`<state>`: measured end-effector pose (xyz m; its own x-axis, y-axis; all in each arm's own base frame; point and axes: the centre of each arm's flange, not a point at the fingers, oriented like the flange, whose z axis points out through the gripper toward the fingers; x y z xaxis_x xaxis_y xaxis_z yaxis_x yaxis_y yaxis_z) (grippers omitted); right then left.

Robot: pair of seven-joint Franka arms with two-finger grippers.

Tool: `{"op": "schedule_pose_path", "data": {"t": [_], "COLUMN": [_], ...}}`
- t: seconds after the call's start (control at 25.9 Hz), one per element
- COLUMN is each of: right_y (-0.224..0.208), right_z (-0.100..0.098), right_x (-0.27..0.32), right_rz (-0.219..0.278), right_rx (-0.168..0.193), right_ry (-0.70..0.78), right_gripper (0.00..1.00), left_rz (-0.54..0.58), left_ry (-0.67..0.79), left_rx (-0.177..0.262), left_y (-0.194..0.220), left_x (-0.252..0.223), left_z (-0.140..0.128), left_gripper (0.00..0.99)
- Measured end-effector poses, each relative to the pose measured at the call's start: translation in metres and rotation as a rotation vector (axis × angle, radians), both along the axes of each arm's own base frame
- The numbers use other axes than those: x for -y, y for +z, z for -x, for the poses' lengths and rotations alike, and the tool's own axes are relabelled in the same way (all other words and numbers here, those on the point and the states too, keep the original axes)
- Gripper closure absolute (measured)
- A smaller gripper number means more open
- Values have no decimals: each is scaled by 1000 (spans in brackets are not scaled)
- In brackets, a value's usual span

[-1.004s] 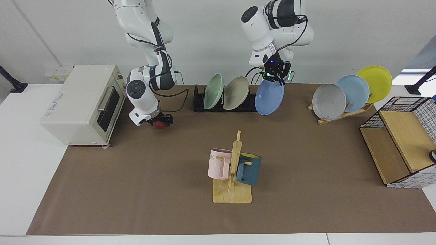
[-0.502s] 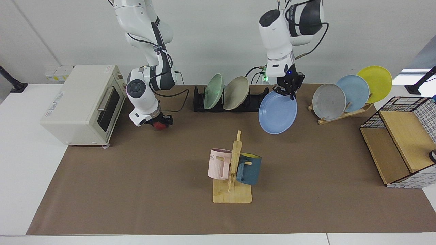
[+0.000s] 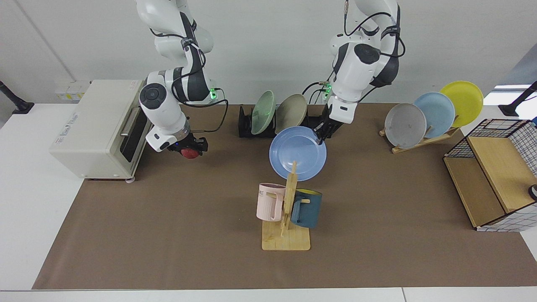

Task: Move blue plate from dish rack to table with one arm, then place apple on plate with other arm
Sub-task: 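Lay the plate with the left gripper while the right gripper lifts the apple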

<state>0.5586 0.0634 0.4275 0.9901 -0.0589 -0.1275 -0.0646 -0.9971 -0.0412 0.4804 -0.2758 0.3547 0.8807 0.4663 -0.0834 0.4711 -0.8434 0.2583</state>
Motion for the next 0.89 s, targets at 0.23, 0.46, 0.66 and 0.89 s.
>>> {"op": "schedule_pose_path", "data": {"t": [0.23,0.46,0.66,0.89], "right_y": [16,19,19,22], "right_z": [0,-1,0,2], "right_x": [-1,-1,-7,-31], "right_rz": [-2,-2,-3,-4], "right_rx": [7,11,12,21], "right_ry": [2,4,14,58], "right_gripper": [295,295,295,295], "left_rz": [3,1,-4,-61], "left_ry": [-6,-52,-92,-130], "left_rx": [4,23,39,46], "left_y": [-14,-15,-15,-11], "left_x": [1,1,-1,-18], "left_z": [2,2,1,-10], "left_gripper": [930,921,731,322]}}
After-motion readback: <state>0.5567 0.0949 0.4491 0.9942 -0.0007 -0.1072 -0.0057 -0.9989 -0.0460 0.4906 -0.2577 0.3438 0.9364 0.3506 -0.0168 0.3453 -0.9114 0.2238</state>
